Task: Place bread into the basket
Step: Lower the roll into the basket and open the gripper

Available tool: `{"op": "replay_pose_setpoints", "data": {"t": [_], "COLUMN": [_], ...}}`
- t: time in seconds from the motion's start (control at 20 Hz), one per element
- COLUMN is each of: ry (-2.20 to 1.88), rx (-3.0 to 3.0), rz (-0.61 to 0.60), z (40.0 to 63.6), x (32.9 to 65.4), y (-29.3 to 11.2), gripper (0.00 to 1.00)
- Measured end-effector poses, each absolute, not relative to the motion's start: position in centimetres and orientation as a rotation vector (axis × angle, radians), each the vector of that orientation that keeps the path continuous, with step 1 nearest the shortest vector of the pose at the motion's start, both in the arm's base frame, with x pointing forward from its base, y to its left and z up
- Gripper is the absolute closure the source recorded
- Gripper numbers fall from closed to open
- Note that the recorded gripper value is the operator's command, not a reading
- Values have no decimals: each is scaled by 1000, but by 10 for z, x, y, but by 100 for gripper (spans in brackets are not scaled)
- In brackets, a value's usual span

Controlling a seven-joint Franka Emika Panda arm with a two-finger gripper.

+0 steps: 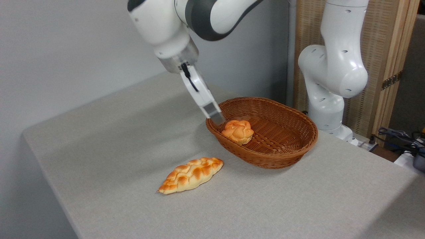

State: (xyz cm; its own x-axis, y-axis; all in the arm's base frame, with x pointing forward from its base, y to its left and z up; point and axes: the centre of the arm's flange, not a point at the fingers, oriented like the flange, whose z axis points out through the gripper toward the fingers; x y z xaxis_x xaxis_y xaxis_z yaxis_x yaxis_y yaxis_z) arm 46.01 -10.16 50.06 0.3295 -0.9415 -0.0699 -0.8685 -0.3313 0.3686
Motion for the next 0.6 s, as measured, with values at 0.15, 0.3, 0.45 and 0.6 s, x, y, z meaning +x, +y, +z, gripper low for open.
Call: {"op": "replay_pose_setpoints", "data": {"t": [0.15, 0.3, 0.45, 0.6], "ry": [-1649, -1596, -1469, -1301], "rx": [2417, 2571, 2712, 2819], "rz": [-250, -70, 45, 68], "z": [524, 548, 556, 554], "x": [478, 500, 513, 519], "y": [-92, -74, -66, -65], "gripper": [0, 0, 0, 0]}}
